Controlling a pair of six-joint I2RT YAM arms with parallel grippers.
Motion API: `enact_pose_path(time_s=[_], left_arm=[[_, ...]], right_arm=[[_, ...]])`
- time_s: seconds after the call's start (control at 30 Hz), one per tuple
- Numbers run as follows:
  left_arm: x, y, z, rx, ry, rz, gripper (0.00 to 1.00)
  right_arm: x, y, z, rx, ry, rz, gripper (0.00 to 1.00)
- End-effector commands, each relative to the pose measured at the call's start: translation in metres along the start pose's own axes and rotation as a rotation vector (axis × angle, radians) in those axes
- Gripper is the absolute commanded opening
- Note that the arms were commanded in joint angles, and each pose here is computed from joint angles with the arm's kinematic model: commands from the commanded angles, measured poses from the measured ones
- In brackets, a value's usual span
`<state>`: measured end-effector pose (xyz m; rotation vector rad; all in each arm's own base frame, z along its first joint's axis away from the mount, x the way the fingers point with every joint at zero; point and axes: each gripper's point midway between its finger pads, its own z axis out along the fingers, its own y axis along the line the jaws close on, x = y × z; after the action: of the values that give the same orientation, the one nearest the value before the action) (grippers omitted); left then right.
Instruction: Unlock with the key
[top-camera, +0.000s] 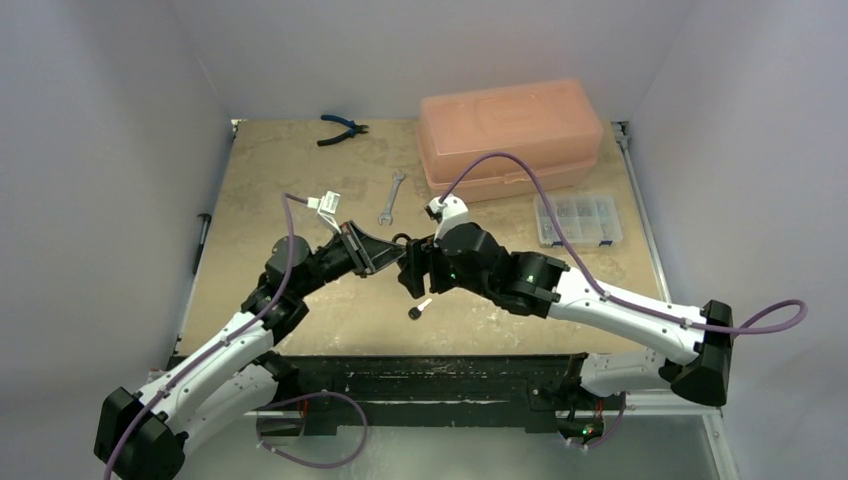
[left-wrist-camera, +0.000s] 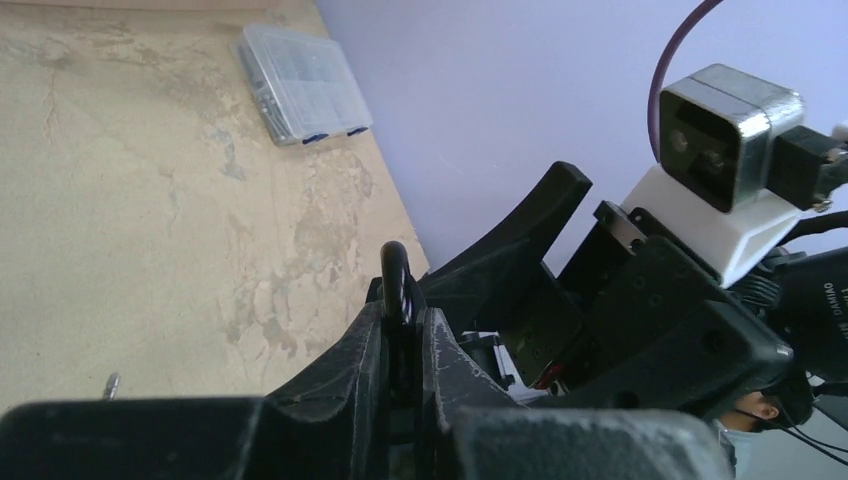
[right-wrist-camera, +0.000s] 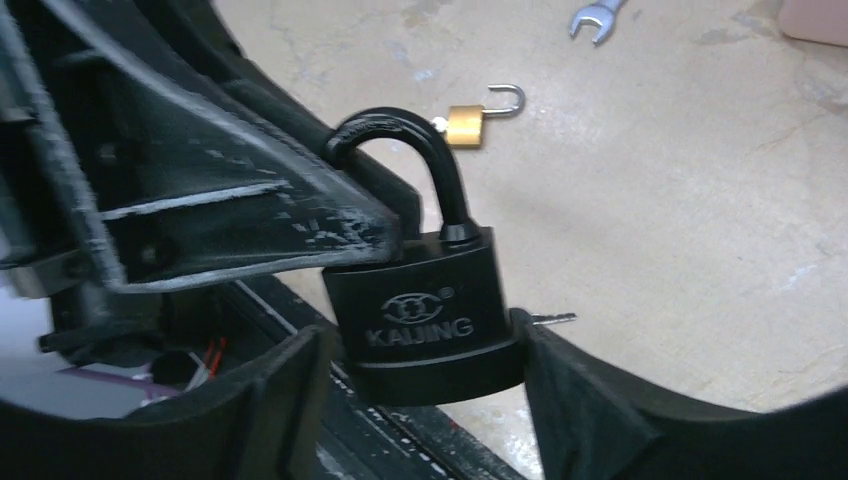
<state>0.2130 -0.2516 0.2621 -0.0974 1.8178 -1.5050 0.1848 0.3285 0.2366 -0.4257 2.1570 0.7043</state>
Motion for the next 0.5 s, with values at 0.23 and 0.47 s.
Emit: enact_pose_path(time_s=[0.23, 0.47], left_arm=[[-0.011, -0.061, -0.004, 0.251, 0.007, 0.096, 0.00], [-0.013, -0.104, -0.014, 0.422, 0.039, 0.136, 0.00]], right_arm=[[-0.067, 0.026, -0.057, -0.286, -0.226, 0.072, 0.99], [-0.065, 0.015, -0.072, -0.462, -0.198, 0.099, 0.98]])
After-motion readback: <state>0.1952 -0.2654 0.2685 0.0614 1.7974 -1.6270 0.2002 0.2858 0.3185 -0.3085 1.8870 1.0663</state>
